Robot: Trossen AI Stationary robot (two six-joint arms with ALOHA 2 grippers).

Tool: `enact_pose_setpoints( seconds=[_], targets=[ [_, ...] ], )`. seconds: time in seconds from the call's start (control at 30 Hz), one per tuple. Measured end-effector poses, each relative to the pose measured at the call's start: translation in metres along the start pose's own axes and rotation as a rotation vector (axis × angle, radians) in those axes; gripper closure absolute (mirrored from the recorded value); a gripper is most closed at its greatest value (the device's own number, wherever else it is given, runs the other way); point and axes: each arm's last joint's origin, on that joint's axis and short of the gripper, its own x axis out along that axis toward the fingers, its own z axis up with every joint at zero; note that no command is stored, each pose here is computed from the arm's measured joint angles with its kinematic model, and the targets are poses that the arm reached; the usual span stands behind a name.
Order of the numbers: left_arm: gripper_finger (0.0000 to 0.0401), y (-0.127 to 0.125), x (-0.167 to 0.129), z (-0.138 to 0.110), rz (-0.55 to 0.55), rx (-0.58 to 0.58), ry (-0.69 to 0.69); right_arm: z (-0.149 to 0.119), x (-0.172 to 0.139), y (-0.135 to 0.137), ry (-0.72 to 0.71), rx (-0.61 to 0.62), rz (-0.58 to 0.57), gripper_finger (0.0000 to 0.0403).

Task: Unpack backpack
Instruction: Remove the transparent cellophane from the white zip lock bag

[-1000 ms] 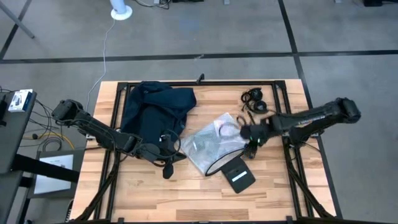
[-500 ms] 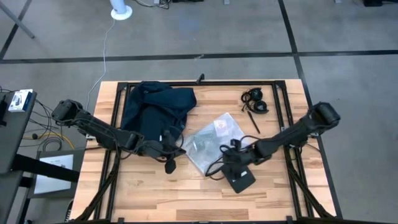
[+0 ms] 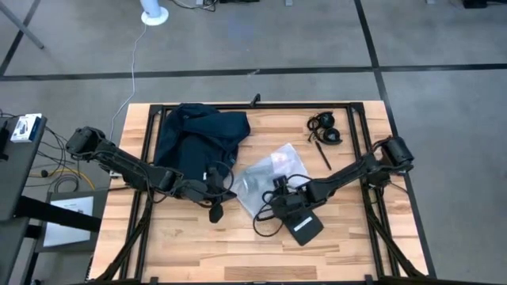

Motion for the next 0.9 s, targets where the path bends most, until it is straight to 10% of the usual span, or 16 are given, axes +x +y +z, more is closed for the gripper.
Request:
enact_pose_setpoints(
  seconds=[0.7, 0.9],
  targets=[
    [0.0401, -0.001, 0.0, 0.0, -0.008, -0.031, -0.005, 0.012, 0.024, -0.009, -0.064, 0.072, -0.072, 0.0255],
    [0.0401, -0.001, 0.0, 0.0, -0.009, -0.032, -0.008, 0.01, 0.03, -0.02, -0.065, 0.242, -0.093, 0.0373]
  ],
)
